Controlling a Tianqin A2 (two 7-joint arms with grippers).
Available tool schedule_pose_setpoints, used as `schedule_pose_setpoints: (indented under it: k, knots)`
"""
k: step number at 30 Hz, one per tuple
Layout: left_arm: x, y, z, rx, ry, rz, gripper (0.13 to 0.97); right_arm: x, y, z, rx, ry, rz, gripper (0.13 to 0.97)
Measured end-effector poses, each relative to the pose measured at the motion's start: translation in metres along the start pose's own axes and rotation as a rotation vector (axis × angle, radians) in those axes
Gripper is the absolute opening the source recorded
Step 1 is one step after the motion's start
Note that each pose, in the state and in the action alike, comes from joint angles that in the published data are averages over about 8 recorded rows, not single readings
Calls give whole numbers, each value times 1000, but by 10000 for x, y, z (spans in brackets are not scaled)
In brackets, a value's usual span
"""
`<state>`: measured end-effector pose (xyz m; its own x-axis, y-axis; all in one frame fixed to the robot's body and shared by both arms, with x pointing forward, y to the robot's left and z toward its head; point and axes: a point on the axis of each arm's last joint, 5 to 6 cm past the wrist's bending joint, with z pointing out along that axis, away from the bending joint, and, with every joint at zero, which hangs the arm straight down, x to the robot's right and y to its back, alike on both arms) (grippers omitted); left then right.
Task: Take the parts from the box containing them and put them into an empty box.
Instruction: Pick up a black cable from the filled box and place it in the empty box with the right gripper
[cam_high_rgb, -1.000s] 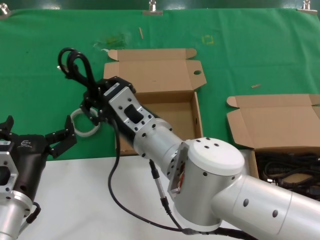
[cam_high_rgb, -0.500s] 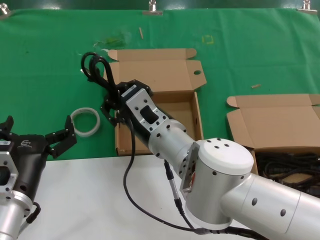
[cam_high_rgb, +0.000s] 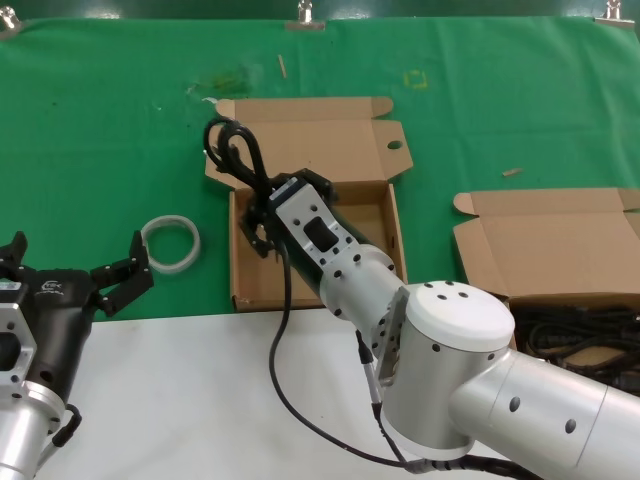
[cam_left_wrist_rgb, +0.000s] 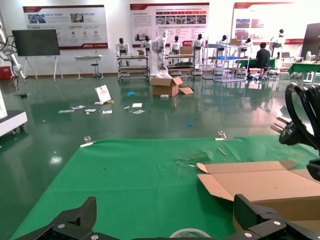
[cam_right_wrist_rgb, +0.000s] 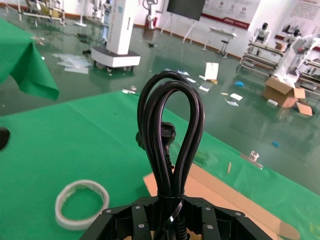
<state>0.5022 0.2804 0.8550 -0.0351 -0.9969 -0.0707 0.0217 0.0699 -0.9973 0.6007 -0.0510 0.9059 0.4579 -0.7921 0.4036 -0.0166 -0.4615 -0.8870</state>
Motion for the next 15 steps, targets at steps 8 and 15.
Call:
schedule_pose_setpoints:
  k: [8, 15]
  knots:
    - [0, 0, 0, 0, 0, 0, 966, 11, 73, 9, -32, 20, 2, 144]
    - [0, 0, 0, 0, 0, 0, 966, 18, 114, 0, -62, 48, -7, 144]
